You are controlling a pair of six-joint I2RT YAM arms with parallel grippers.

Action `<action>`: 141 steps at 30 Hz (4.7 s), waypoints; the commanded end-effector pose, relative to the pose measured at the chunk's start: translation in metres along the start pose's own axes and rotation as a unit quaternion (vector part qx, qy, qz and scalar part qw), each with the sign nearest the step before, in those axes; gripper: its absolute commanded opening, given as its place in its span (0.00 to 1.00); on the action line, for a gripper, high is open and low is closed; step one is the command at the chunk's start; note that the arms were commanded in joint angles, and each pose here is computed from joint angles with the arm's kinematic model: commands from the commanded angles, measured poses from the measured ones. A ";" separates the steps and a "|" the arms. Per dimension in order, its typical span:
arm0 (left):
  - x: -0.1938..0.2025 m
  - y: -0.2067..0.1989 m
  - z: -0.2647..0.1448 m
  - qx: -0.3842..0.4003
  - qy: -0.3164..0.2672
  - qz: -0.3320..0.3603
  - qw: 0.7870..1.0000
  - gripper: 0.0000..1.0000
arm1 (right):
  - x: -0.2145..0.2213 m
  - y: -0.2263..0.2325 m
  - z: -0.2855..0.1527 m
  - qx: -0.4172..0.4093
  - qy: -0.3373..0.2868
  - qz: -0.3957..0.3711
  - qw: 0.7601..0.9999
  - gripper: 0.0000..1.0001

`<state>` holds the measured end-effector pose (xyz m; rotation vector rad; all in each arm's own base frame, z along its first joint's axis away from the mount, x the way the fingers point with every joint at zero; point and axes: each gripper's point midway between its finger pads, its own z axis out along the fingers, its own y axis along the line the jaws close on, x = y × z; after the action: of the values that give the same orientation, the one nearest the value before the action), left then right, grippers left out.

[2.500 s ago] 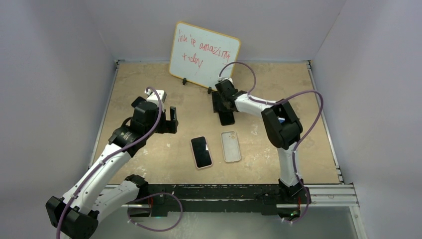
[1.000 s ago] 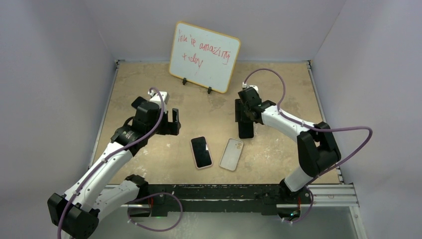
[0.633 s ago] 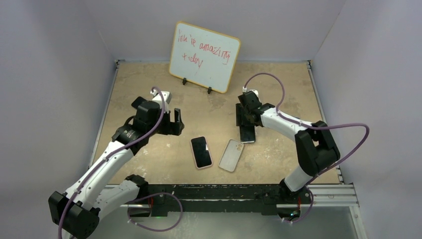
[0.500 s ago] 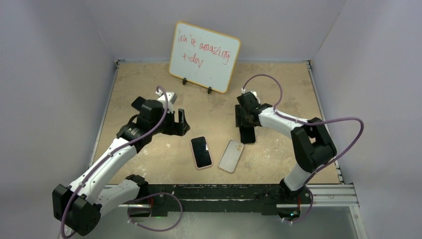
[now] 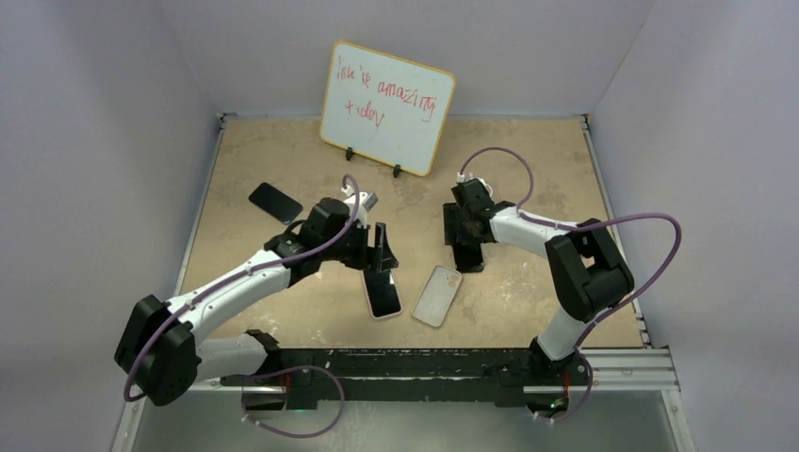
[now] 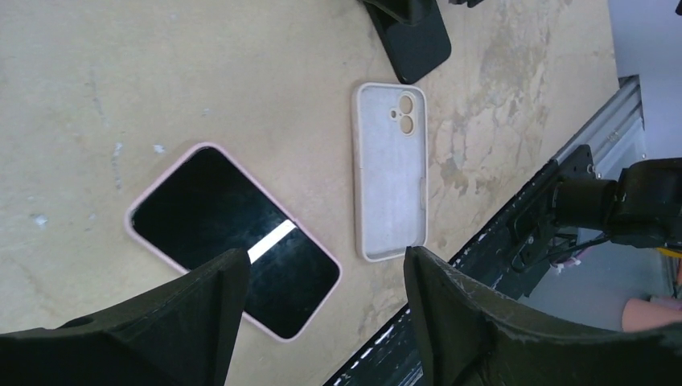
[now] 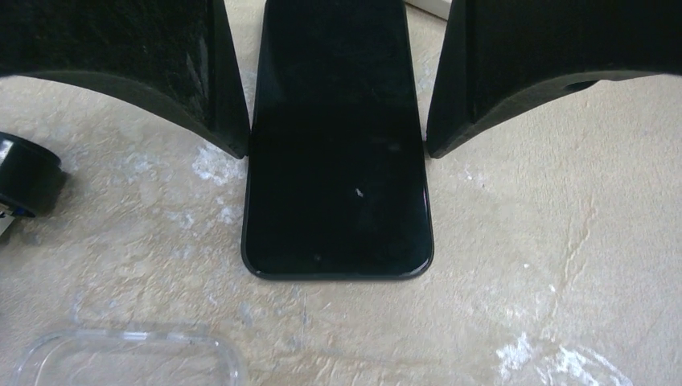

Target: Put the phone into the phone case

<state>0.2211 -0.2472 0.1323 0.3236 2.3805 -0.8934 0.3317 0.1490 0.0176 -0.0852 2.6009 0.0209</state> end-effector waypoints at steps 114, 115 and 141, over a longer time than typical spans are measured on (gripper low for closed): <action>-0.024 0.027 -0.006 -0.136 -0.138 -0.095 0.976 0.87 | 0.035 0.129 -0.084 -0.253 -0.006 0.158 0.954 0.34; -0.025 0.027 -0.007 -0.136 -0.140 -0.097 0.976 0.87 | 0.036 0.128 -0.082 -0.250 -0.005 0.157 0.956 0.35; -0.024 0.024 -0.002 -0.126 -0.130 -0.092 0.979 0.83 | 0.034 0.114 -0.085 -0.212 -0.015 0.146 0.966 0.82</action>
<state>0.2400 -0.2205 0.1196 -0.1342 2.3135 -0.6202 0.2365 0.2543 0.0418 0.1442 2.6053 0.6696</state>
